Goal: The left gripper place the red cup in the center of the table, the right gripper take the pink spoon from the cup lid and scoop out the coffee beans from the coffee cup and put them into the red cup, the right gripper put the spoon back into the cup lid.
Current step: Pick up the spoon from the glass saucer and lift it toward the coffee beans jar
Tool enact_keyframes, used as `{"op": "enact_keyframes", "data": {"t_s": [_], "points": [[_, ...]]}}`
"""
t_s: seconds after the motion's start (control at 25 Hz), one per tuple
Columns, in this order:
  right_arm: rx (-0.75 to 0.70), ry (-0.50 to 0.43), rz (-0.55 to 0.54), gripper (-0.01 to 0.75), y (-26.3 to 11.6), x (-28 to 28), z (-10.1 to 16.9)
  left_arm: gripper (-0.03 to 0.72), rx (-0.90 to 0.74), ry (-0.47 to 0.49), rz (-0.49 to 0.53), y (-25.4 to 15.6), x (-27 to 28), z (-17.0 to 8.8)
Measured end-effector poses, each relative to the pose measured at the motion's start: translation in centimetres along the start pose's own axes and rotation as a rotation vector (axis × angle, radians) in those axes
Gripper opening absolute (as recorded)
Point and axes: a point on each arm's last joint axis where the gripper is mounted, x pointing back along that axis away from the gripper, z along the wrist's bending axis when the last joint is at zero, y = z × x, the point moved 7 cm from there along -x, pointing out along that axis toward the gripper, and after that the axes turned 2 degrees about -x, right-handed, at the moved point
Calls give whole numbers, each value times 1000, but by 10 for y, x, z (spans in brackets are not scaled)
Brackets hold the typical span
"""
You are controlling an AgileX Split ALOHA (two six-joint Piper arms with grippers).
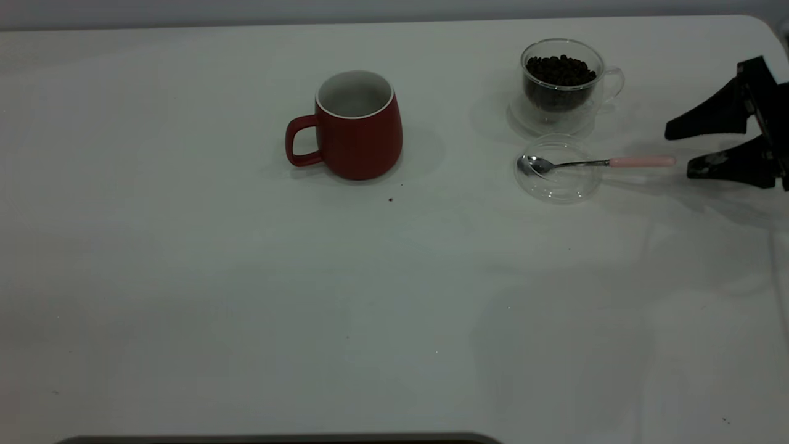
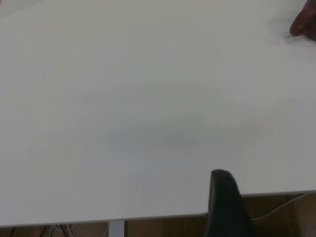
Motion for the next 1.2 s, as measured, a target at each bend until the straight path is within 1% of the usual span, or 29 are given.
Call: {"op": "enact_keyframes", "data": {"t_s": [0.28, 0.52, 0.72, 0.84, 0.92, 1.0, 1.08, 1.16, 1.2], "points": [[-4, 62, 7, 596, -5, -10, 3, 493, -1, 0, 0, 0, 0, 0], [8, 74, 35, 594, -14, -26, 7, 493, -1, 0, 0, 0, 0, 0], [20, 82, 9, 590, -12, -30, 8, 493, -2, 0, 0, 0, 0, 0], [27, 81, 14, 565, -13, -30, 8, 493, -2, 0, 0, 0, 0, 0], [39, 77, 29, 524, -15, -30, 7, 493, -2, 0, 0, 0, 0, 0], [43, 75, 35, 457, -16, -30, 7, 493, -2, 0, 0, 0, 0, 0], [45, 74, 37, 349, -16, -30, 6, 493, -2, 0, 0, 0, 0, 0], [45, 71, 36, 209, -16, -30, 6, 493, -2, 0, 0, 0, 0, 0], [42, 86, 40, 140, -17, -29, 8, 493, -2, 0, 0, 0, 0, 0]]}}
